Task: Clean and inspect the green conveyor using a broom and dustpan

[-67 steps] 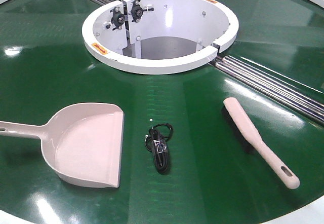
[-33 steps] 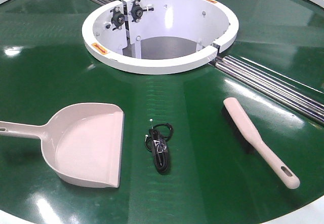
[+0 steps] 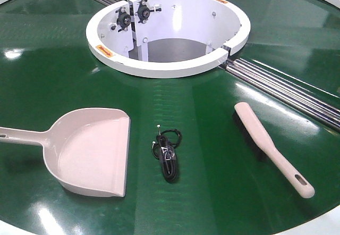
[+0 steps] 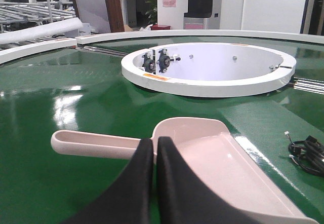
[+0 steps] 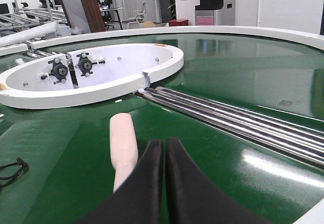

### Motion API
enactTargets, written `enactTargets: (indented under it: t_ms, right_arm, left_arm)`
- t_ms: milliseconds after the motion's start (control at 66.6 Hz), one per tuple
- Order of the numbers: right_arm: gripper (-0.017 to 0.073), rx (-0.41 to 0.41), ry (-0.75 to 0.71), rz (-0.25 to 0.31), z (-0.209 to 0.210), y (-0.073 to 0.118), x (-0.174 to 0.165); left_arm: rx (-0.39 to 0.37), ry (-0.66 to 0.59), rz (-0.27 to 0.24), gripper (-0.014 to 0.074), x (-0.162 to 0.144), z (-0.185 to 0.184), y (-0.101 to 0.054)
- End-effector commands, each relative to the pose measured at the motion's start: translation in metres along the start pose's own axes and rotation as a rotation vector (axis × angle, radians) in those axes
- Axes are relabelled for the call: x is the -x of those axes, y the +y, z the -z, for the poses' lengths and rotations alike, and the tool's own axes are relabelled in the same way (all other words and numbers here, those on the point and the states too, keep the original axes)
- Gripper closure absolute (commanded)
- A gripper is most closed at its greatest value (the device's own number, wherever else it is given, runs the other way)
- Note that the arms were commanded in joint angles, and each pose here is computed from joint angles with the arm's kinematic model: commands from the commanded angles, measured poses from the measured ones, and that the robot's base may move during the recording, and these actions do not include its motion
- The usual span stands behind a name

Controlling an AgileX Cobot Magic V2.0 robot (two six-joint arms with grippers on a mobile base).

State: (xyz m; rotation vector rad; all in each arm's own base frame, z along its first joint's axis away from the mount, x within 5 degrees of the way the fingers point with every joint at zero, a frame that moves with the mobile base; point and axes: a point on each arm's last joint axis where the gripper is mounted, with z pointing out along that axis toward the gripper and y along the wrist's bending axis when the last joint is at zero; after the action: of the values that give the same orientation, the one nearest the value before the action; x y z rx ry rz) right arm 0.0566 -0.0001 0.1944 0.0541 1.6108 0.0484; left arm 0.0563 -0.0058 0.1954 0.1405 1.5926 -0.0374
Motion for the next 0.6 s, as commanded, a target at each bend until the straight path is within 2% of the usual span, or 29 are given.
enactTargets:
  t_ms: [0, 15, 60, 120, 195, 270, 346, 436, 586]
  right_arm:
    - [0.0568, 0.000, -0.076, 0.006, 0.001, 0.000, 0.006]
    - [0.0568, 0.000, -0.076, 0.006, 0.001, 0.000, 0.006]
    - [0.0568, 0.000, -0.076, 0.006, 0.001, 0.000, 0.006]
    - [0.0568, 0.000, -0.076, 0.006, 0.001, 0.000, 0.006]
    - [0.0568, 0.000, -0.076, 0.006, 0.001, 0.000, 0.006]
    - [0.0568, 0.000, -0.076, 0.006, 0.001, 0.000, 0.006]
    - [0.0568, 0.000, -0.076, 0.006, 0.001, 0.000, 0.006]
    - [0.0568, 0.000, -0.076, 0.006, 0.001, 0.000, 0.006]
    - [0.0568, 0.000, -0.076, 0.006, 0.001, 0.000, 0.006]
  left_arm:
    - [-0.005, -0.118, 0.001, 0.0600, 0.008, 0.001, -0.001]
    - [-0.006, -0.122, 0.003, 0.0600, 0.008, 0.001, -0.001]
    - [-0.011, -0.163, 0.068, 0.0600, 0.014, 0.002, -0.001]
    - [-0.017, -0.226, 0.121, 0.0600, 0.027, 0.005, 0.000]
    - [-0.013, -0.281, 0.108, 0.0600, 0.053, 0.011, 0.002]
    - [-0.003, -0.269, 0.078, 0.0600, 0.078, 0.014, 0.004]
    - [0.006, -0.176, 0.073, 0.0600, 0.102, 0.011, 0.007]
    - [0.016, 0.000, 0.075, 0.0600, 0.122, -0.003, 0.009]
    - [0.024, 0.286, 0.089, 0.0600, 0.130, -0.031, 0.010]
